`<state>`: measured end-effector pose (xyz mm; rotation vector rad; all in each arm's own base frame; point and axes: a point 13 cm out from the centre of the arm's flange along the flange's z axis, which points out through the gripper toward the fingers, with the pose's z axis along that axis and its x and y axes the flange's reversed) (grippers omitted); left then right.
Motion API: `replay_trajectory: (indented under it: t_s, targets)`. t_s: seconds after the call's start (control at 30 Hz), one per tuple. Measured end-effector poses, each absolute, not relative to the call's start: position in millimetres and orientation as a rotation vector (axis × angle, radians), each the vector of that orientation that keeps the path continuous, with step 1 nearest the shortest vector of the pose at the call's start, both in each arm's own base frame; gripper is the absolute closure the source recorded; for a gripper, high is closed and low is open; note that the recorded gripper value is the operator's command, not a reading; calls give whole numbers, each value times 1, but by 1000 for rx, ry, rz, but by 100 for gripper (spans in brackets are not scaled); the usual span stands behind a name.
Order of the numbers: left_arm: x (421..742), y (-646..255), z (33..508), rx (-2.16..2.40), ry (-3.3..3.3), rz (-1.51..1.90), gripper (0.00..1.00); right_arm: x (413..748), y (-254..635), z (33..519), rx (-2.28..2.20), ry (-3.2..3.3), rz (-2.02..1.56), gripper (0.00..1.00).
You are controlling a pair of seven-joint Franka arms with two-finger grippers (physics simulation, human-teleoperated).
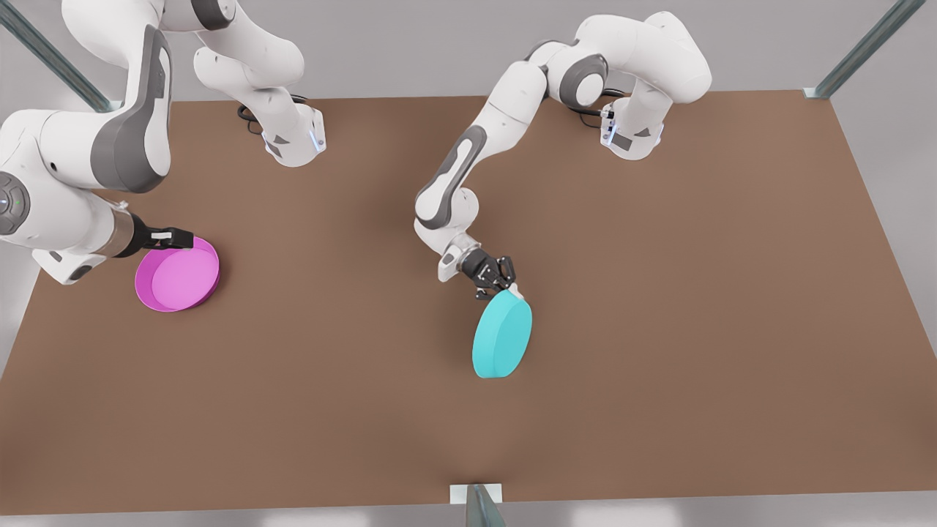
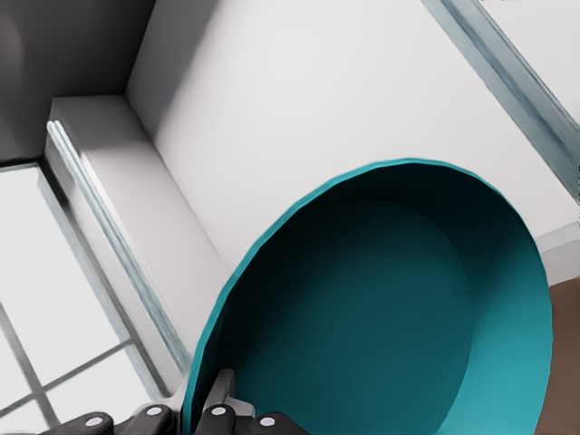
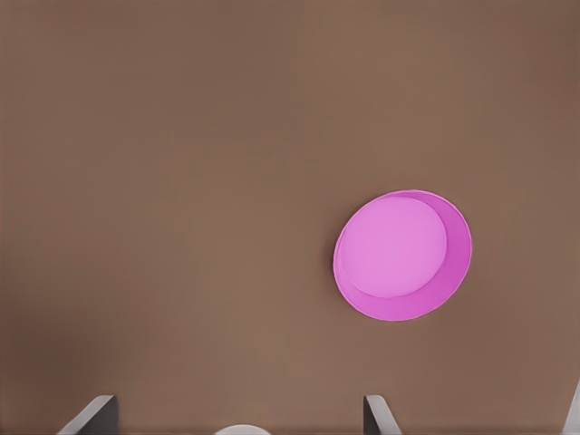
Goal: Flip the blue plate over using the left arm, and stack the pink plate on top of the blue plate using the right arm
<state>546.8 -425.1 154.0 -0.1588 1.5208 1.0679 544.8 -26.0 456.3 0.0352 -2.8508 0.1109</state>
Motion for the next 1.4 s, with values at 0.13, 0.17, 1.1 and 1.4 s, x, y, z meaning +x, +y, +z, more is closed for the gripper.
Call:
replay_trajectory:
  t_s: [0.13, 0.17, 1.1, 1.4]
  targets:
    - [545, -424, 137, -202, 1503, 1009, 67, 545, -26, 455, 35, -2848, 110, 0]
    - [544, -424, 135, -214, 1499, 993, 14, 545, -26, 454, 35, -2847, 110, 0]
    - [546, -13, 499, -2050, 2639, 238, 0, 514, -283, 186, -336, -2847, -116, 0]
    - [567, -28, 501, -1233, 3001, 20, 0, 458, -362, 122, -270, -2891, -200, 0]
